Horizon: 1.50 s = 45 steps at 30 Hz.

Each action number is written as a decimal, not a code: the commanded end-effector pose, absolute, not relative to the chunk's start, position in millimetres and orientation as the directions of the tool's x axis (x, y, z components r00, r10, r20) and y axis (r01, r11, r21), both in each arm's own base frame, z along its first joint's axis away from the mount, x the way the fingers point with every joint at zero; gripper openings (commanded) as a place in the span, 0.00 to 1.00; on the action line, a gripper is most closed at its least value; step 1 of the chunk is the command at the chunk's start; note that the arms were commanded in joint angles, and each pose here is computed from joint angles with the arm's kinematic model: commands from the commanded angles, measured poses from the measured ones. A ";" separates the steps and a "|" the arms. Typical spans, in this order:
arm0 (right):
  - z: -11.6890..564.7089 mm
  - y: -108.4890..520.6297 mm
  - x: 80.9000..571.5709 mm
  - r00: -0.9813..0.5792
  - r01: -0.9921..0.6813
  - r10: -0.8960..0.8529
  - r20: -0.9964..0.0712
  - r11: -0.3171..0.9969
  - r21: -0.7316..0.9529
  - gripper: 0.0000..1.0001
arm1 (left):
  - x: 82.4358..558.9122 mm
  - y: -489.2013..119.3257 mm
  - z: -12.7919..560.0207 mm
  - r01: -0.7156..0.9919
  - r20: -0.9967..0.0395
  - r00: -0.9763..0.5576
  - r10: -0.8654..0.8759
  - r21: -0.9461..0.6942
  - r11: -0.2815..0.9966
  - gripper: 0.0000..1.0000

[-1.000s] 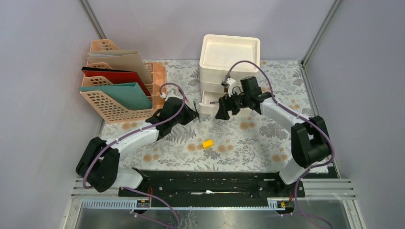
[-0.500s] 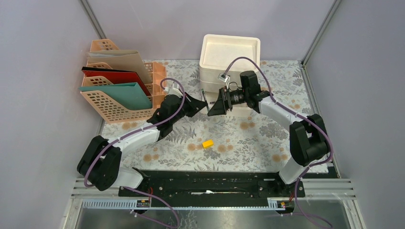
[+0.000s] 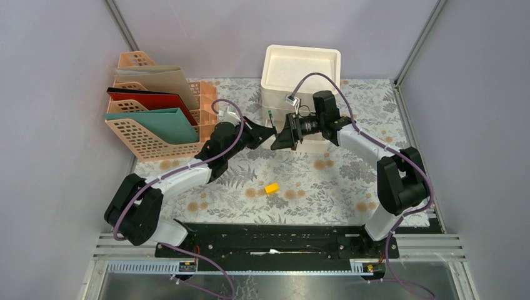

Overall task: Organize the desk
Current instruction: Pick up the stationery from the center of the board.

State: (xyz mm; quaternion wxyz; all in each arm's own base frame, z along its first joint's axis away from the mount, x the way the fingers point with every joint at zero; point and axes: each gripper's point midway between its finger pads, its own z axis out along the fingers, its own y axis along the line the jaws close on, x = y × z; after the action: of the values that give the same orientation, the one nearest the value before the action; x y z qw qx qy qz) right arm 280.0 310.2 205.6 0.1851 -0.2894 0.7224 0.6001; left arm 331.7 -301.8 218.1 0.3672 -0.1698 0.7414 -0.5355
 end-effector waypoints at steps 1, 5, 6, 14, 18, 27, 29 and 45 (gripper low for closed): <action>228.6 314.8 281.2 -0.717 -0.690 -0.187 -0.671 0.061 0.721 0.88 | 330.9 -306.9 252.8 0.236 -0.381 -0.653 -0.655 -0.924 0.302 0.00; 228.6 314.6 280.4 -0.717 -0.690 -0.187 -0.671 0.060 0.721 0.88 | 327.8 -304.5 255.5 0.248 -0.386 -0.649 -0.656 -0.922 0.297 0.00; 229.0 314.4 280.3 -0.717 -0.691 -0.187 -0.672 0.060 0.721 0.88 | 327.1 -303.9 256.7 0.252 -0.389 -0.647 -0.656 -0.921 0.297 0.00; 235.5 312.0 275.3 -0.707 -0.702 -0.182 -0.684 0.055 0.710 0.88 | 323.4 -298.7 256.5 0.271 -0.414 -0.638 -0.649 -0.910 0.314 0.00; 238.1 312.1 275.0 -0.702 -0.706 -0.180 -0.689 0.053 0.706 0.88 | 320.8 -299.1 254.8 0.278 -0.424 -0.646 -0.635 -0.905 0.322 0.00; 190.8 281.9 299.7 -0.550 -0.829 -0.333 -0.766 0.322 0.456 1.00 | 317.7 -288.0 253.6 0.267 -0.431 -0.623 -0.653 -0.902 0.340 0.00; 190.8 278.4 300.3 -0.534 -0.838 -0.347 -0.771 0.334 0.431 1.00 | 318.7 -285.8 253.4 0.262 -0.428 -0.618 -0.660 -0.903 0.340 0.00; 211.7 294.9 290.2 -0.615 -0.788 -0.285 -0.735 0.240 0.567 0.92 | 337.8 -307.1 249.5 0.286 -0.426 -0.646 -0.633 -0.904 0.317 0.00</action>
State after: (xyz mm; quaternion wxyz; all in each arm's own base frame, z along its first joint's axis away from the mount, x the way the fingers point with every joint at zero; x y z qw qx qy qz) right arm 279.5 289.1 190.6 0.2245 -0.3579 0.7533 0.5041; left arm 326.9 -295.5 214.5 0.3782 -0.1500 0.7385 -0.5377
